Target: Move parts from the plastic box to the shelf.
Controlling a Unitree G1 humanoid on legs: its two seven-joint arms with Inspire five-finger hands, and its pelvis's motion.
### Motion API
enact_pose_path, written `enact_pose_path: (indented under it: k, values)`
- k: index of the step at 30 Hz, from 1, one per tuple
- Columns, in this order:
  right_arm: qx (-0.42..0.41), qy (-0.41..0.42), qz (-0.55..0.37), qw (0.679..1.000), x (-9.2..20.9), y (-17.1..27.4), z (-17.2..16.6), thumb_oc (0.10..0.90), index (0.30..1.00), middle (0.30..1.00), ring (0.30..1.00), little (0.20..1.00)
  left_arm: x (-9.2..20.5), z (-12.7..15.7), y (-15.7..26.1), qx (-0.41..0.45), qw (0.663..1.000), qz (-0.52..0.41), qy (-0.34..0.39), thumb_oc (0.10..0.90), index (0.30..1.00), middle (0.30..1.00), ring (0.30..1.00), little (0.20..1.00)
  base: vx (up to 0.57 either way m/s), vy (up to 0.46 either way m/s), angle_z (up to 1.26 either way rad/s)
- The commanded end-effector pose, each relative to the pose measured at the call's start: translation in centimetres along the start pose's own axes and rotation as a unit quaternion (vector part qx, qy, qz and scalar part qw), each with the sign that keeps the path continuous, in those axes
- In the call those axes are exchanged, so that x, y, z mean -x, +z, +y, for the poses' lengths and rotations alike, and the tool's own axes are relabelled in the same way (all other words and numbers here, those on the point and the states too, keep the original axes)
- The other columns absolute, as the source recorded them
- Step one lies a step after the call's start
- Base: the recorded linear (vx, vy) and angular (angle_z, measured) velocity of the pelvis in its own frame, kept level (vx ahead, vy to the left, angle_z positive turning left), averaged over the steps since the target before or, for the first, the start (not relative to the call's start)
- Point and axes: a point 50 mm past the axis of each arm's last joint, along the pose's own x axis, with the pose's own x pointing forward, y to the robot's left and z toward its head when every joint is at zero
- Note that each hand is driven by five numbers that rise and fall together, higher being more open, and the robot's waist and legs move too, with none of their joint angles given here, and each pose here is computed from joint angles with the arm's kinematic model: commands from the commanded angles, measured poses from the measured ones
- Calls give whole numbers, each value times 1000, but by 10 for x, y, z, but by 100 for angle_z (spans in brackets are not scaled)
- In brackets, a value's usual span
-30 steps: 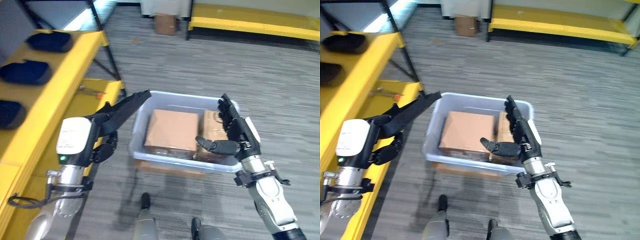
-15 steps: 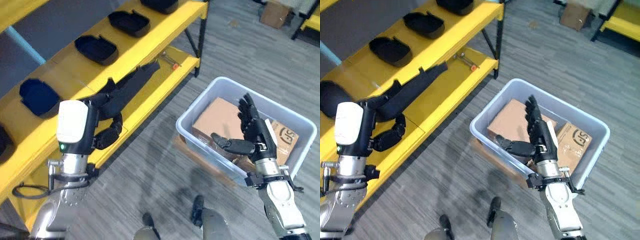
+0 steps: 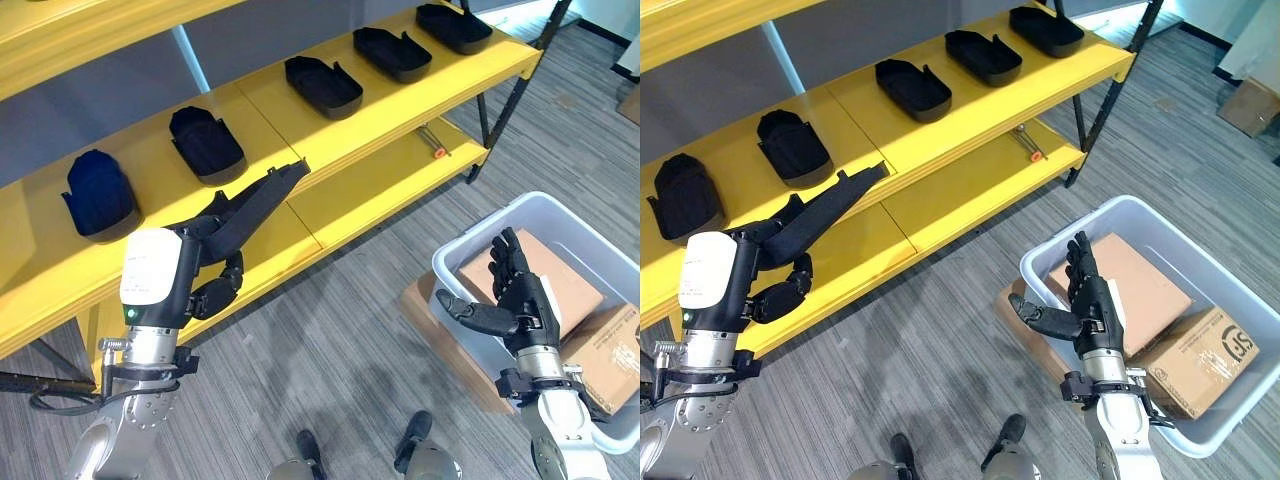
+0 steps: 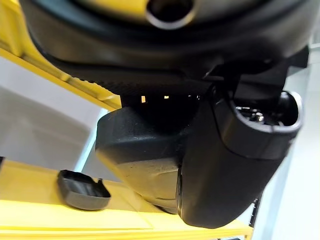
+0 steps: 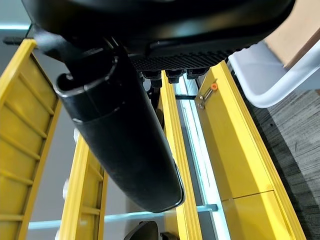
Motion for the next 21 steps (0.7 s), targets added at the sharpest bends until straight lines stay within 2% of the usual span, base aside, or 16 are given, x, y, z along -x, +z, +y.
enact_pose_path:
  k: [1,7,12,16,21]
  values:
    - [-1,22,-135,991,-14,48,5,900,1000,1000,1000,1000,-30,58,33,-26,977,-124,173,400,300,300,300,300,10,130,18]
    - [-16,9,-123,992,-11,42,7,900,1000,1000,1000,1000,-32,58,33,-40,976,-127,175,400,300,300,300,300,44,304,33]
    - [-31,-3,-104,994,-7,33,4,900,1000,1000,1000,1000,-37,50,36,-16,978,-133,160,400,300,300,300,300,55,176,54]
    - [-36,4,-95,995,1,31,0,900,1000,1000,1000,1000,-37,39,33,6,985,-121,125,400,300,300,300,300,74,59,78]
    - [-37,15,-93,995,1,31,2,900,1000,1000,1000,1000,-35,39,31,10,986,-105,127,400,300,300,300,300,43,-84,26]
